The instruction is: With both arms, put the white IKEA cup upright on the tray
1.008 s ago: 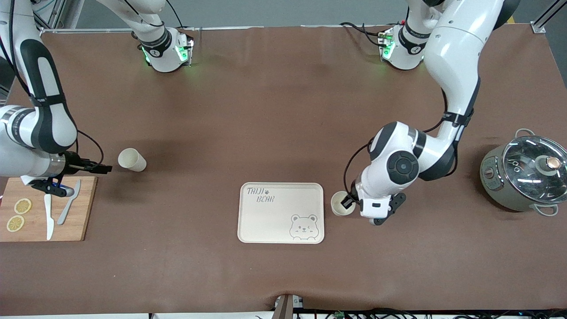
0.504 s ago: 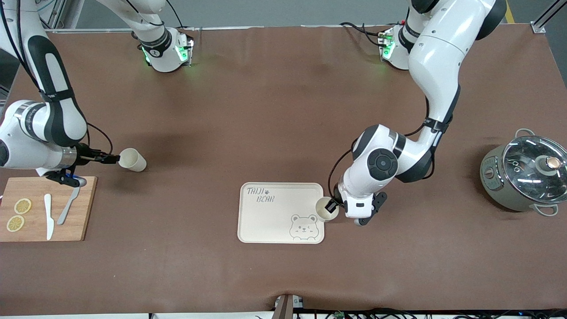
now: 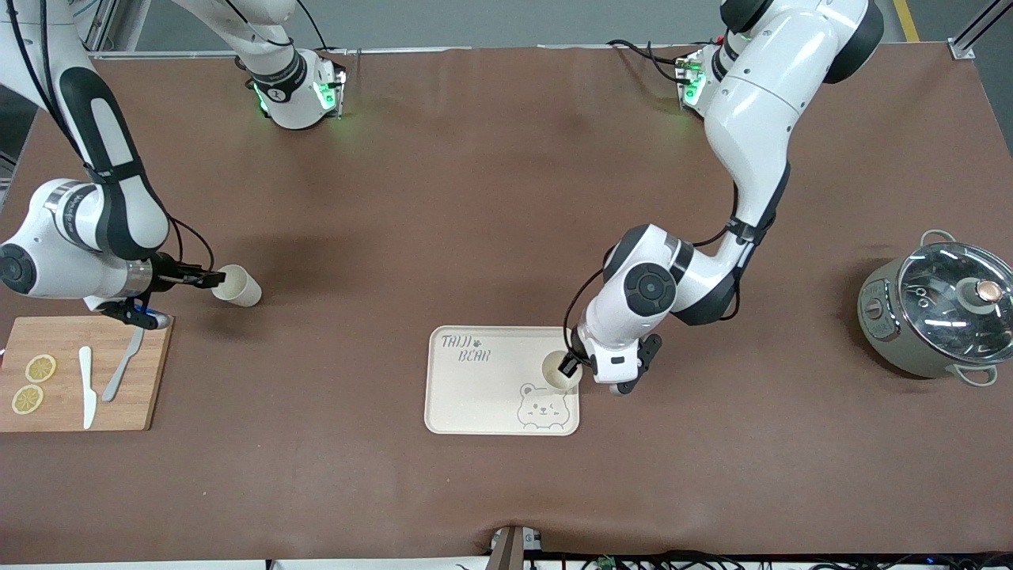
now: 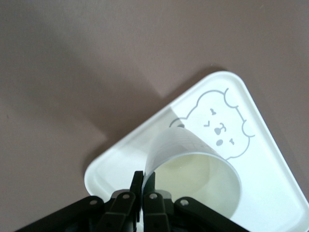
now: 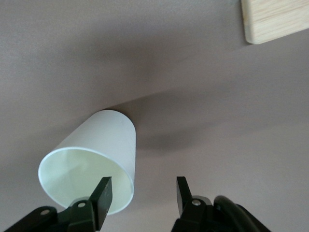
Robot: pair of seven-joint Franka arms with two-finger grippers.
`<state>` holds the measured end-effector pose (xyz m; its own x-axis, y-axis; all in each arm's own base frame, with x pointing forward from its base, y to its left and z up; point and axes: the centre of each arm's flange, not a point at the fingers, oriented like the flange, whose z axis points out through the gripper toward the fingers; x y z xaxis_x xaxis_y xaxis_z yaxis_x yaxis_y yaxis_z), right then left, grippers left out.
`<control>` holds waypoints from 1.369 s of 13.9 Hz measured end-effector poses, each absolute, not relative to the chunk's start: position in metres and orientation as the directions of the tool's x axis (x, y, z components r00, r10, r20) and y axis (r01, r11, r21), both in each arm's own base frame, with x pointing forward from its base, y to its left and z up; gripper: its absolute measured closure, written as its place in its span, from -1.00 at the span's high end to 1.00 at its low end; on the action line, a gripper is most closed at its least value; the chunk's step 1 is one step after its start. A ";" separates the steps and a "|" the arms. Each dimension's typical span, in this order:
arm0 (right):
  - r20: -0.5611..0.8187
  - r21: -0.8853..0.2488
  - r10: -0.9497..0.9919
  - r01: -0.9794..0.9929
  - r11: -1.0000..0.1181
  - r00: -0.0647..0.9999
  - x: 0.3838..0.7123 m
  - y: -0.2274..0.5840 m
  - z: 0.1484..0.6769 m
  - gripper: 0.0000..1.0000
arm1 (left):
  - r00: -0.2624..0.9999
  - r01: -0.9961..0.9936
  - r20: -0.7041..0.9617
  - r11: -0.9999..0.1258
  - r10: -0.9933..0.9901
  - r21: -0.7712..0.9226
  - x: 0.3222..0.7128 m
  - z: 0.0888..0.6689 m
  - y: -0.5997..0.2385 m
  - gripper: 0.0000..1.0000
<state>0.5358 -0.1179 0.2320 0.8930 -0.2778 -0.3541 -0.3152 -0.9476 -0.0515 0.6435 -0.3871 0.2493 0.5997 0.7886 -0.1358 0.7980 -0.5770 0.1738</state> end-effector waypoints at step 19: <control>-0.288 -0.234 -0.333 -0.403 -0.885 0.898 0.602 -0.065 0.373 -0.93 | 0.511 0.855 -0.133 -0.486 0.849 0.180 0.646 0.311 -0.392 1.00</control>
<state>0.6015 -0.0646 0.3733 0.8980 -0.3326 -0.2880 -0.4028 -0.8848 -0.2343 0.6462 -0.3917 0.3107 0.5108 0.8493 -0.1335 0.8552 -0.4861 0.1798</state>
